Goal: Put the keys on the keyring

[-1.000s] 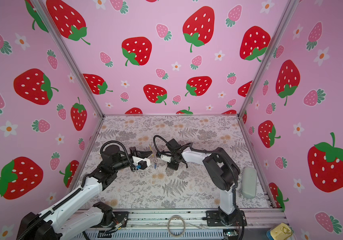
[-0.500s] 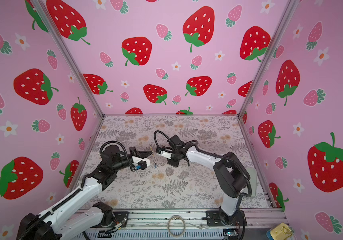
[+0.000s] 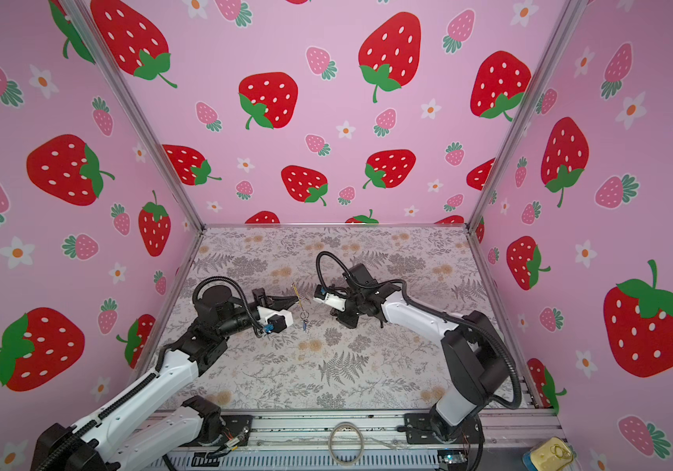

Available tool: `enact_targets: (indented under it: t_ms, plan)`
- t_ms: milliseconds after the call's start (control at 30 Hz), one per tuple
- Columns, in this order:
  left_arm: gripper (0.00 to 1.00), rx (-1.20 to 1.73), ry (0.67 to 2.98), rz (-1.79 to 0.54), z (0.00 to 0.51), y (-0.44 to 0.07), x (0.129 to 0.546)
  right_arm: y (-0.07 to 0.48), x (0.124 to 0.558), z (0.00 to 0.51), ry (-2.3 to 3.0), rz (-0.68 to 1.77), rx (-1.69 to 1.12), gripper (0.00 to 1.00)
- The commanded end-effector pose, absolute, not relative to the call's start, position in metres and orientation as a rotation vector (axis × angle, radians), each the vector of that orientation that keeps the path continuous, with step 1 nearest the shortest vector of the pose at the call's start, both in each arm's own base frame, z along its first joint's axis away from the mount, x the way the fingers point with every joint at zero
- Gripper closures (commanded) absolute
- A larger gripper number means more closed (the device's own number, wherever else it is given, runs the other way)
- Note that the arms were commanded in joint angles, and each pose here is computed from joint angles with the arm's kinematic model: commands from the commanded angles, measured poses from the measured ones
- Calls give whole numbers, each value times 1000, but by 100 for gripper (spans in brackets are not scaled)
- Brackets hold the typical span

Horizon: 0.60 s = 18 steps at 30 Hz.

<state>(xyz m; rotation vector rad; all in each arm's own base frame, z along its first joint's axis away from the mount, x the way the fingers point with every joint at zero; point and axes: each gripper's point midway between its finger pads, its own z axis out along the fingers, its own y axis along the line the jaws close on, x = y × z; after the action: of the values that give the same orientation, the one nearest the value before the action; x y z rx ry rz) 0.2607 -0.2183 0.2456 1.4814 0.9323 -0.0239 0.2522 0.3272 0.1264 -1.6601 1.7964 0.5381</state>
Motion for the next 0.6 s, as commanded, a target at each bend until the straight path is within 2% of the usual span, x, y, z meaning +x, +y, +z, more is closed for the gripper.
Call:
enact_targets:
  t_ms: [0,367,567]
  plan:
    - [100,1453,903,-57,258,-220,255,329,246,153,1645,632,-1646,100]
    - [100,1517,933,-236,250,-231,242,308,227,201,1364,704,-1677,100]
    - [100,1549,932,-250,244,-234,244,308,227,223,1300,697,-1677,100]
